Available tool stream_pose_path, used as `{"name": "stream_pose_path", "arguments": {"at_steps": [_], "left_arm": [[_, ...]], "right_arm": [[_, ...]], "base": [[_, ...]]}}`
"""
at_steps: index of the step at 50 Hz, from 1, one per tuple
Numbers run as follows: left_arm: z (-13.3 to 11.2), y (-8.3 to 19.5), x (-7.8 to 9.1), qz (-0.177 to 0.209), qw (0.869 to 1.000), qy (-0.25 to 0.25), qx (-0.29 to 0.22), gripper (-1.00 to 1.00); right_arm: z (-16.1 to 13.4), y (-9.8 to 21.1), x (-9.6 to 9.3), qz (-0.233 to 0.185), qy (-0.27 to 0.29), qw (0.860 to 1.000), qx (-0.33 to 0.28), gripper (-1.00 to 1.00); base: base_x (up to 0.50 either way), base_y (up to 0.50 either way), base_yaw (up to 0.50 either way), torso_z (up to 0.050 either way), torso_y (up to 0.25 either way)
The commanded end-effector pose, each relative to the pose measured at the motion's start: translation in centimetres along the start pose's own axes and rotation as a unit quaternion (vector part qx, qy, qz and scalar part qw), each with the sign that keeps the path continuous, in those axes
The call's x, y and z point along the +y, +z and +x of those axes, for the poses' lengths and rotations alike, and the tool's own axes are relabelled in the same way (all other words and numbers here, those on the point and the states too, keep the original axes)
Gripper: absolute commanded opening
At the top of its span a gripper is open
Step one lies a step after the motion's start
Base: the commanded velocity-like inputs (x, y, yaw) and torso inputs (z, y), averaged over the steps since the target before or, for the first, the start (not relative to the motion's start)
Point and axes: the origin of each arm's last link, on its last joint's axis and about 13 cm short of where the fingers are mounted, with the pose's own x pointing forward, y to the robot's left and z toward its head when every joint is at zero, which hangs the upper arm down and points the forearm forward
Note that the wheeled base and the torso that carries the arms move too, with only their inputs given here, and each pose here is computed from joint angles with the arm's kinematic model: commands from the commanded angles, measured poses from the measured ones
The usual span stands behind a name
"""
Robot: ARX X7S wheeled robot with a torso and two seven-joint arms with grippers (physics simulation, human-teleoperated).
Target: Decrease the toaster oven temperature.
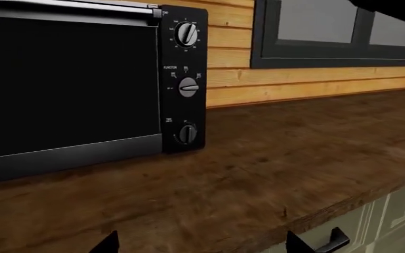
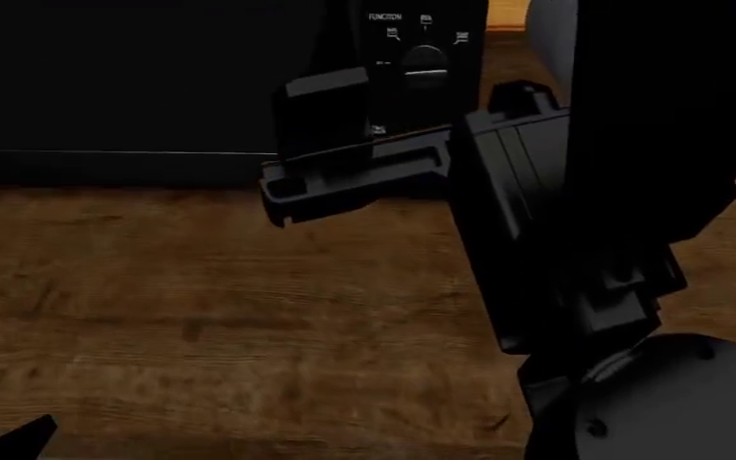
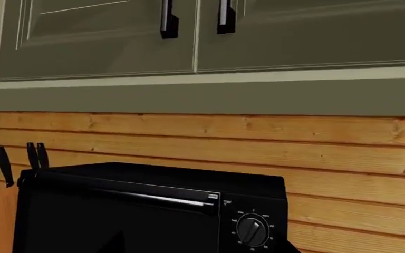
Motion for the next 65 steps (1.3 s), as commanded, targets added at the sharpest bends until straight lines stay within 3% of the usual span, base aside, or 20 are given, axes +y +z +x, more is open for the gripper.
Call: {"name": "stream_pose_path", "arguments": {"at_steps": [1, 27, 65], "left_arm": [[0.1, 0.2, -0.3, 0.001, 1.0, -0.018, -0.017, 1.0], [-0.1, 0.3, -0.5, -0.003, 1.0, -0.024, -0.016, 1.0], [-0.2, 0.3, -0.6, -0.002, 1.0, -0.022, -0.017, 1.0]], "right_arm": [[-0.1, 0.1, -0.2, 0.021, -0.003, 1.0, -0.006, 1.0], [-0.9, 0.6, 0.0, 0.02, -0.003, 1.0, -0.009, 1.0], [-1.5, 0.5, 0.2, 0.041, 0.019, 0.999, -0.024, 1.0]], "base": [[0.25, 0.06, 0.0, 0.0, 0.0], [0.23, 0.04, 0.0, 0.0, 0.0], [0.0, 0.0, 0.0, 0.0, 0.0]]}}
